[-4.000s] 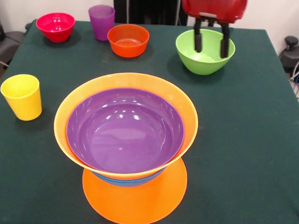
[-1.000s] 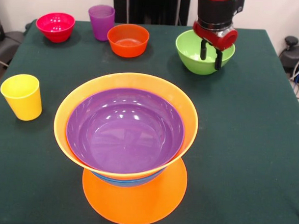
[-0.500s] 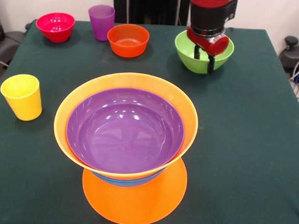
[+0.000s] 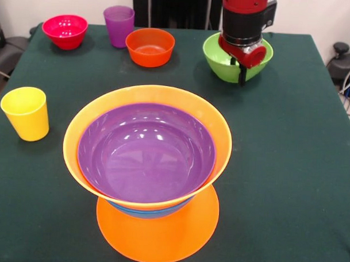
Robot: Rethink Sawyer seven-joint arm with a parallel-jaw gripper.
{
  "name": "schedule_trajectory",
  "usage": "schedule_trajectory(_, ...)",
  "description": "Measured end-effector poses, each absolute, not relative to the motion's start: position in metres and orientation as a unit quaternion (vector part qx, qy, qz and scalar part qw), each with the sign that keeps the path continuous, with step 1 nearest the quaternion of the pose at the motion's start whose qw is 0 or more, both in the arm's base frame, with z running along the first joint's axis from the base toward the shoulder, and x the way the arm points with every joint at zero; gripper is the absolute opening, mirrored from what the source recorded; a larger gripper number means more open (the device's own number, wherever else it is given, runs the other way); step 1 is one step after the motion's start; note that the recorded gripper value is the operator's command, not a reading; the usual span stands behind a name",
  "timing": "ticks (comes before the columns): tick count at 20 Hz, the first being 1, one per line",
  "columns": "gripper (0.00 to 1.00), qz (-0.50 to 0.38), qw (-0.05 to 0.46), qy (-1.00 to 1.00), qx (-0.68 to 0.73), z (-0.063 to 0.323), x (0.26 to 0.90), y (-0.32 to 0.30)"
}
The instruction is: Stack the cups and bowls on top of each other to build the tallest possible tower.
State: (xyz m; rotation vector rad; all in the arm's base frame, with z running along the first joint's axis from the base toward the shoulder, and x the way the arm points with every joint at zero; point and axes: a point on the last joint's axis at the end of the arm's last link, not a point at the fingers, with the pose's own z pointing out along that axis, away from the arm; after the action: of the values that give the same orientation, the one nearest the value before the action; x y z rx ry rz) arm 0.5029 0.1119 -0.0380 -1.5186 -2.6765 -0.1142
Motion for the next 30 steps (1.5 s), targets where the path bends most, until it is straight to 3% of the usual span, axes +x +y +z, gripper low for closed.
schedule_trajectory(13,0.0,-0.039,0.032,-0.866,-0.497,-0.01,0.507,0.108)
schedule_trajectory(30,0.0,0.017,0.078,-0.865,-0.495,0.085,0.564,0.056)
